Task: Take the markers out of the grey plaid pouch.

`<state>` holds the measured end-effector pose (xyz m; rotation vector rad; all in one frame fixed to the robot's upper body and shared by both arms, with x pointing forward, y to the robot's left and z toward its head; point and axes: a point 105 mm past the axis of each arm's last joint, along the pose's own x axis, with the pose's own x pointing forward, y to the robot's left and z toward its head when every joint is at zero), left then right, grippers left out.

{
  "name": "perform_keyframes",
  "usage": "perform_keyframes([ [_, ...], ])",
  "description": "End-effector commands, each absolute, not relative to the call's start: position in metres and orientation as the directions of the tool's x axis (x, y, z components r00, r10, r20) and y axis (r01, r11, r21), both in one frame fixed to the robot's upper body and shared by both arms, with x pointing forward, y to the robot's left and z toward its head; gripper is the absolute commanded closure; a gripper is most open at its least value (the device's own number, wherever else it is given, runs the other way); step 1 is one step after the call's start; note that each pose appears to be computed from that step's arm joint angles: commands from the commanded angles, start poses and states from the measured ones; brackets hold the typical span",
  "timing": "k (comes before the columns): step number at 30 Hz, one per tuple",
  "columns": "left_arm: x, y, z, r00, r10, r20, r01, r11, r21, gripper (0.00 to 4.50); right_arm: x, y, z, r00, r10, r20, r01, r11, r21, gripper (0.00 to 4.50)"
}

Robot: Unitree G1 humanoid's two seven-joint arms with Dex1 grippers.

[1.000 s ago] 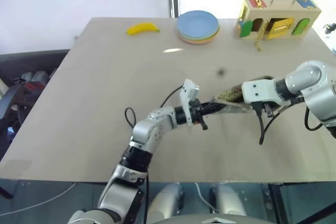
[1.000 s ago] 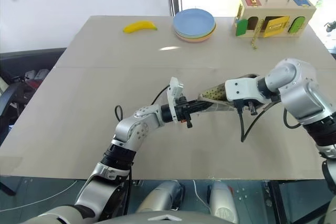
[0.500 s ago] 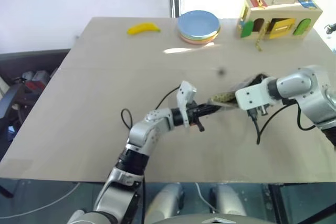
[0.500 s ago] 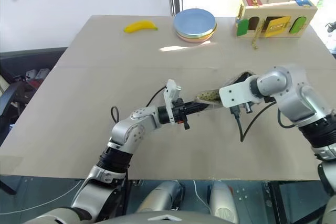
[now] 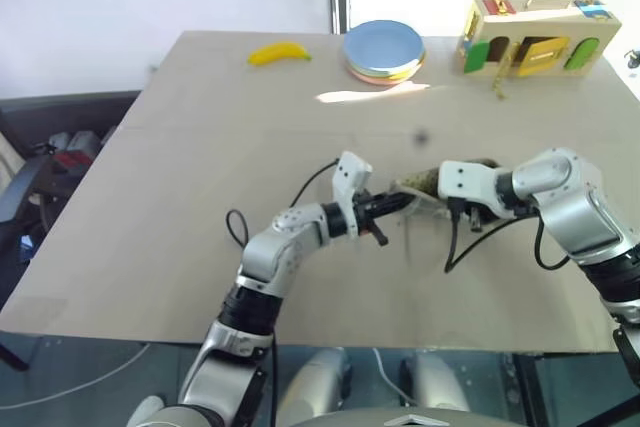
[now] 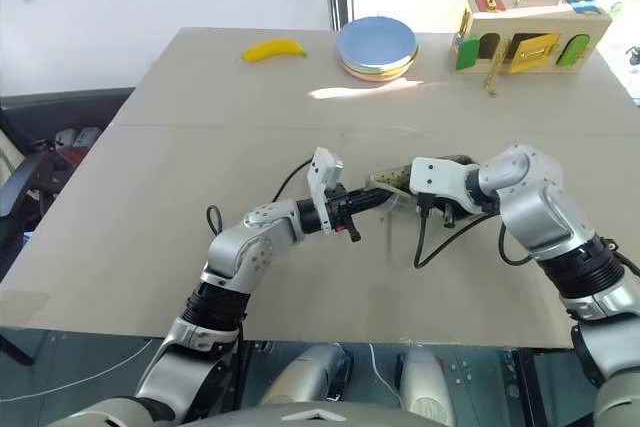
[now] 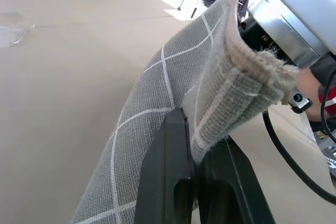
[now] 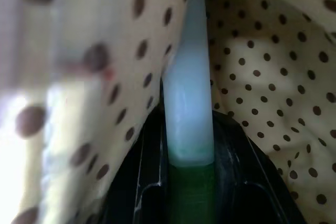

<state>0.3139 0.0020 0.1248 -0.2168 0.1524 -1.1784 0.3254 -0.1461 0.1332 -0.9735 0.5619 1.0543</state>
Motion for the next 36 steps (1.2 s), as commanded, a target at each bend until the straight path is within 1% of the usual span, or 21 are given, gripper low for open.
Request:
perform_keyframes([
  [1, 0.305, -0.011, 0.127, 0.332, -0.943, 0.002, 0.916, 0.322, -0.238, 4.5, 0.32, -0.137, 0.159, 0.44, 0.523, -0.73, -0.885, 0.117, -0.45, 3.02],
  [2, 0.305, -0.012, 0.127, 0.331, -0.944, 0.004, 0.917, 0.321, -0.238, 4.5, 0.32, -0.136, 0.159, 0.445, 0.522, -0.728, -0.882, 0.115, -0.457, 2.86],
  [4, 0.305, -0.012, 0.127, 0.33, -0.944, 0.005, 0.917, 0.32, -0.238, 4.5, 0.323, -0.136, 0.16, 0.468, 0.52, -0.714, -0.868, 0.12, -0.482, 1.87],
  [5, 0.305, -0.013, 0.127, 0.33, -0.944, 0.005, 0.917, 0.32, -0.239, 4.5, 0.323, -0.136, 0.159, 0.471, 0.519, -0.713, -0.866, 0.12, -0.485, 1.56],
  [18, 0.309, -0.014, 0.127, 0.335, -0.942, 0.005, 0.916, 0.325, -0.236, 4.5, 0.316, -0.137, 0.16, 0.435, 0.521, -0.734, -0.881, 0.08, -0.465, 1.56],
  [19, 0.309, -0.014, 0.126, 0.336, -0.942, 0.004, 0.916, 0.325, -0.236, 4.5, 0.315, -0.138, 0.158, 0.43, 0.519, -0.738, -0.884, 0.075, -0.462, 1.78],
  [20, 0.309, -0.014, 0.126, 0.336, -0.942, 0.004, 0.916, 0.326, -0.235, 4.5, 0.314, -0.138, 0.157, 0.427, 0.517, -0.742, -0.885, 0.071, -0.46, 2.11],
  [21, 0.309, -0.014, 0.126, 0.337, -0.942, 0.004, 0.916, 0.326, -0.235, 4.5, 0.314, -0.139, 0.156, 0.426, 0.512, -0.746, -0.884, 0.063, -0.462, 2.53],
  [22, 0.309, -0.014, 0.126, 0.337, -0.941, 0.003, 0.915, 0.327, -0.235, 4.5, 0.314, -0.14, 0.156, 0.429, 0.506, -0.748, -0.882, 0.057, -0.467, 2.82],
  [25, 0.31, -0.014, 0.125, 0.339, -0.941, 0.003, 0.915, 0.329, -0.235, 4.5, 0.315, -0.142, 0.157, 0.446, 0.49, -0.749, -0.87, 0.044, -0.49, 4.32],
  [26, 0.31, -0.015, 0.125, 0.339, -0.941, 0.002, 0.915, 0.329, -0.235, 4.5, 0.315, -0.142, 0.157, 0.45, 0.484, -0.75, -0.867, 0.035, -0.498, 4.42],
  [29, 0.31, -0.015, 0.125, 0.338, -0.941, 0.001, 0.915, 0.328, -0.234, 4.5, 0.314, -0.143, 0.159, 0.46, 0.47, -0.753, -0.856, 0.01, -0.517, 4.42],
  [33, 0.311, -0.015, 0.124, 0.34, -0.941, -0.003, 0.916, 0.331, -0.228, 4.5, 0.312, -0.137, 0.176, 0.489, 0.49, -0.722, -0.818, -0.03, -0.575, 4.42],
  [36, 0.311, -0.015, 0.124, 0.338, -0.941, -0.007, 0.917, 0.331, -0.224, 4.5, 0.307, -0.137, 0.181, 0.472, 0.496, -0.729, -0.822, -0.051, -0.567, 4.42],
])
